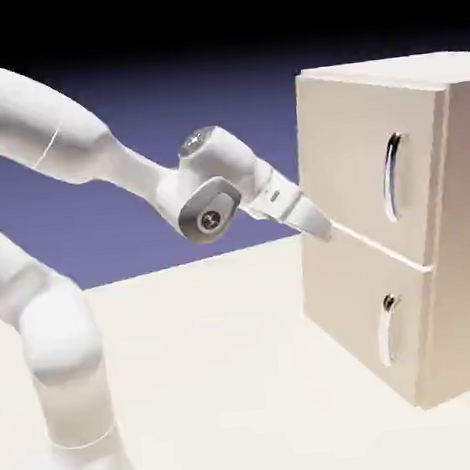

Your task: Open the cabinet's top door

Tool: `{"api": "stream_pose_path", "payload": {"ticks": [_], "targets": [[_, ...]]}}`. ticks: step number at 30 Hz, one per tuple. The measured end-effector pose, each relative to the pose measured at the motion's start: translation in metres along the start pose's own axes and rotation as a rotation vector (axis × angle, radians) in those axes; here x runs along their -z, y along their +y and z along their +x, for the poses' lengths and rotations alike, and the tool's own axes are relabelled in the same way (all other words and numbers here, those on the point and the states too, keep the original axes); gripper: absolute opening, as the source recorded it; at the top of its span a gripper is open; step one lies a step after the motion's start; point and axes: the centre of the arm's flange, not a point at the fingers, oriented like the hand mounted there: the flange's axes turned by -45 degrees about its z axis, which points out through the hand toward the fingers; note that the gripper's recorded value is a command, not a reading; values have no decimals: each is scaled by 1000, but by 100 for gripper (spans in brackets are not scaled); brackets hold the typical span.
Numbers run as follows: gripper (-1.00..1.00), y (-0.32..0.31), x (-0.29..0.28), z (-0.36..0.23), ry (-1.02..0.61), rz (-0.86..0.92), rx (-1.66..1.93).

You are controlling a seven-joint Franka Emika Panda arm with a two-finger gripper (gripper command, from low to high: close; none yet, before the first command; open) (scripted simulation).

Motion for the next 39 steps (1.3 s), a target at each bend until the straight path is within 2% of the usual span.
{"api": "stream_pose_path", "payload": {"ticks": [22, 39], "targets": [[100, -16, 70, 46, 226, -4, 93], [100, 19, 78, 50, 439, -37, 69]]}}
